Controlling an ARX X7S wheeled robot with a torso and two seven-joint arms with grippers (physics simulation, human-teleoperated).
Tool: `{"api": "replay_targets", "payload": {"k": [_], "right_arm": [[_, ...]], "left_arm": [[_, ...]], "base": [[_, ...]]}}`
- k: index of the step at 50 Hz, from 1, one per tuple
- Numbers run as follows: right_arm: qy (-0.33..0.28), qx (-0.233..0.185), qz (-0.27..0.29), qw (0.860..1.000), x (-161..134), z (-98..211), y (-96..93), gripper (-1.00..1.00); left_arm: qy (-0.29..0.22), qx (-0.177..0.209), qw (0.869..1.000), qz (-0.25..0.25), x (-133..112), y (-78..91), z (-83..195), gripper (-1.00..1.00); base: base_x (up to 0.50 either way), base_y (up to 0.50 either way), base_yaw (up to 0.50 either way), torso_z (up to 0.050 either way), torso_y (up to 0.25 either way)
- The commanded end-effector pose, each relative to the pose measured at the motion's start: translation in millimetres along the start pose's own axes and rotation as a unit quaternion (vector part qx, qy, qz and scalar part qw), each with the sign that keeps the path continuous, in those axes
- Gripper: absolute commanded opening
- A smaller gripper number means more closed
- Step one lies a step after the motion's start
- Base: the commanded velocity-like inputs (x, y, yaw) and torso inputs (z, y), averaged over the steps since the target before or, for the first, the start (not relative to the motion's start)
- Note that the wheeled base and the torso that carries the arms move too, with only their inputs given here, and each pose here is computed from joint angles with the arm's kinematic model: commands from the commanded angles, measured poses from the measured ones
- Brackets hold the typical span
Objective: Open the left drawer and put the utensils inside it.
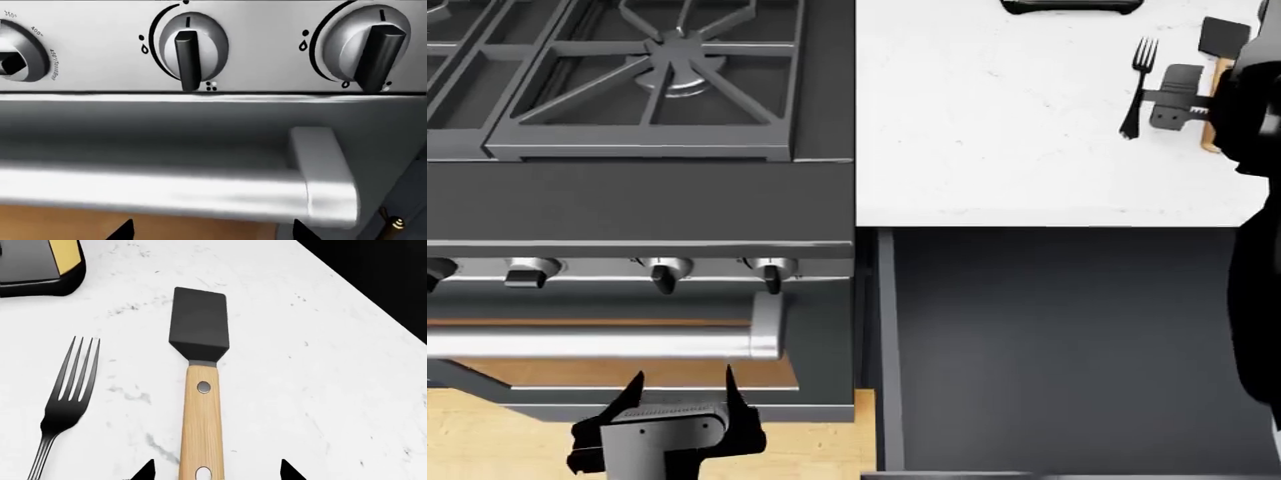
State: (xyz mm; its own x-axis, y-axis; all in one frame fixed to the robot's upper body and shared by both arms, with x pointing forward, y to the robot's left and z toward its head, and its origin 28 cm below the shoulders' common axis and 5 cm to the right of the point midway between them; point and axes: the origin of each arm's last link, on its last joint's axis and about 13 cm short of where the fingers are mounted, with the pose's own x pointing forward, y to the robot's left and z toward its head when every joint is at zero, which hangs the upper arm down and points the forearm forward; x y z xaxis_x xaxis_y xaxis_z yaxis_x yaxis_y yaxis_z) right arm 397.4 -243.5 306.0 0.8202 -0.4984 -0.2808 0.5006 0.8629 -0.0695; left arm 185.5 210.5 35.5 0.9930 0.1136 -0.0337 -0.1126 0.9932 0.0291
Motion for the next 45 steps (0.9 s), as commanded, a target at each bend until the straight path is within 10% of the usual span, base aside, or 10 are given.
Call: {"api": "replay_targets", "payload": {"k": [1, 7, 8, 29, 45], "right_arm": [[0.081, -0.02, 0.001, 0.997, 8.7, -37.9, 5.2, 1.0], [0.094, -0.018, 0.003, 0.995, 8.1, -40.0, 5.0, 1.0], [0.095, -0.013, 0.007, 0.995, 8.1, -40.0, 4.9, -1.0], [0.104, 0.001, 0.029, 0.994, 7.7, -40.2, 3.2, -1.0], [0.096, 0.003, 0.026, 0.995, 6.1, -33.0, 0.7, -1.0]], "left_arm": [[0.001, 0.003, 1.0, 0.0, -0.3, 0.0, 0.3, 1.0], [-0.004, 0.0, 1.0, -0.002, -0.6, 0.3, 0.3, 1.0], [-0.004, -0.001, 1.0, -0.002, -0.7, 0.4, 0.3, 1.0], [-0.007, -0.004, 1.0, -0.001, -1.3, 1.4, 0.3, 1.0], [-0.008, -0.006, 1.0, -0.004, -1.9, 0.1, 4.1, 1.0]], "base": [[0.01, 0.0, 0.0, 0.0, -0.227], [0.0, 0.0, 0.0, 0.0, -0.125], [0.0, 0.0, 0.0, 0.0, 0.0], [0.0, 0.0, 0.0, 0.0, -0.004], [0.0, 0.0, 0.0, -0.006, 0.246]]}}
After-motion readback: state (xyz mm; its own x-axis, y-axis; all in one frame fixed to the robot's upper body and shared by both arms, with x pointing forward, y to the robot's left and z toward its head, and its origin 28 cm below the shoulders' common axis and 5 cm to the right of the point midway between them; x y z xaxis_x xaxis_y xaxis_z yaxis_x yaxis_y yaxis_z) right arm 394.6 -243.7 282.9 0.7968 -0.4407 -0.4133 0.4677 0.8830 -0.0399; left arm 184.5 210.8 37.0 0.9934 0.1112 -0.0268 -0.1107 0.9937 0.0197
